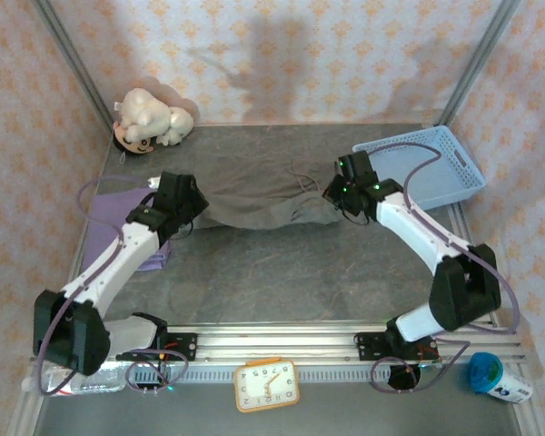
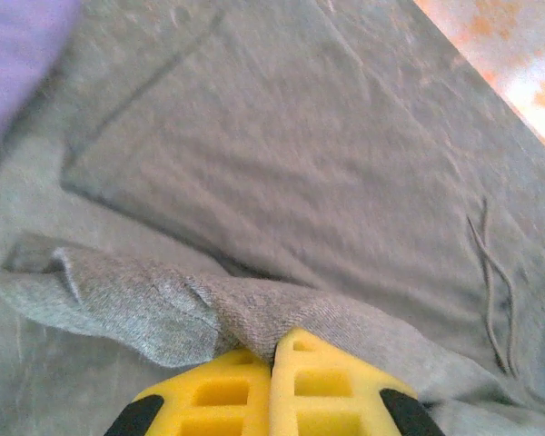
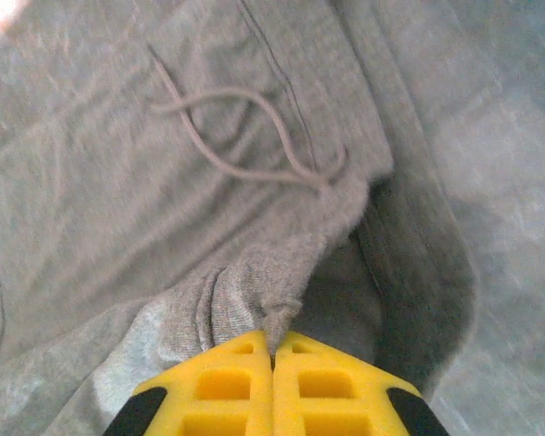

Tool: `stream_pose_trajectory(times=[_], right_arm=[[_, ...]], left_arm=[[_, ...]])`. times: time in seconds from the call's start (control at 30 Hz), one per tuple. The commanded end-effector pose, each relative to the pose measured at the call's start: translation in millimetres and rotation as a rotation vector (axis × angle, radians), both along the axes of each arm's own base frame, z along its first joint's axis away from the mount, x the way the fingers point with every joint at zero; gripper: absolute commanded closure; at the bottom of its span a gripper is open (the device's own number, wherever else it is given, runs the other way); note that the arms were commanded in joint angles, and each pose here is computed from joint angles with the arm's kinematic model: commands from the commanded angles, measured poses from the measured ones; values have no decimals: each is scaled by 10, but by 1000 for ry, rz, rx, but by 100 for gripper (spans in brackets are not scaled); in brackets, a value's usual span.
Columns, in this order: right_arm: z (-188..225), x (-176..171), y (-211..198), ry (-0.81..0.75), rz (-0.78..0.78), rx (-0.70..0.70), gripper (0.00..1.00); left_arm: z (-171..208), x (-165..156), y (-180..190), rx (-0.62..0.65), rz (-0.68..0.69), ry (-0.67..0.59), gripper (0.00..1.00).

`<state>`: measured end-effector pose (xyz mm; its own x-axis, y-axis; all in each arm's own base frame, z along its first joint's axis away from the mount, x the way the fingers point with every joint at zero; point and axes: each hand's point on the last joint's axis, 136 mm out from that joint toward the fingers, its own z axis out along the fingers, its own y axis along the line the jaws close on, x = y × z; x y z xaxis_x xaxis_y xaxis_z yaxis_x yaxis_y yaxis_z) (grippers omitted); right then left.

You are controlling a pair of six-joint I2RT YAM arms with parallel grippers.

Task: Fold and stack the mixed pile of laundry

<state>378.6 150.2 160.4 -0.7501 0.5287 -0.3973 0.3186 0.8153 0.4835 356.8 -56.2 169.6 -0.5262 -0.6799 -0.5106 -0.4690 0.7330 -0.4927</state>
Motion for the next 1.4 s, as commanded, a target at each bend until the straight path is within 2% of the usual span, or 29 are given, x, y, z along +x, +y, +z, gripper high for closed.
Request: stream_pose_trajectory(times=[0.0,0.17,0.2,0.23,0.27,0.3,0.37,0.43,0.47,0.57,0.87,1.0,1.1,1.13,1.2,1.37], right_arm=[[149,414,-81,-68,-80,-4,100],[65,1113,-117,-75,-136,-19,100],[-4,1289,-106,-69,-137,-11,96],[-36,1485,-118,-77,-144,-8,86],[-39,1646,-134,-90,-151,-11,70],[-62,1803,-161,-98,-163,-17,52],[-42,2011,-186,-127,-164,-18,48],[30,2105,-193,-162,-155,-38,37],[52,2103,-180,-163,-139,-43,37],[49,1954,-110,-153,-76,-62,37],[-23,1185,251,-150,96,-140,45],[-94,982,486,-138,158,-143,52],[-275,1007,596,-106,171,-116,61],[-334,1040,597,-87,163,-125,63],[-436,1137,616,-70,169,-148,64],[-676,1591,296,-34,32,-210,71]], left_arm=[[184,347,281,63,76,-65,100],[156,975,452,128,96,-41,100],[102,1141,482,136,94,-19,100],[27,1301,520,149,97,10,99],[-62,1422,571,160,105,46,80],[-121,1578,596,158,101,73,45],[-383,1832,582,146,68,143,34],[-421,2029,519,123,31,165,24],[-424,2074,488,114,19,169,22],[-325,2078,362,95,-10,118,20],[-309,1472,-116,145,-145,83,22],[-483,1355,-222,147,-167,91,25],[-624,1380,-249,137,-171,117,30],[-779,1394,-264,133,-175,149,31],[-879,1432,-286,129,-187,168,32],[-1171,1467,-208,161,-195,249,33]])
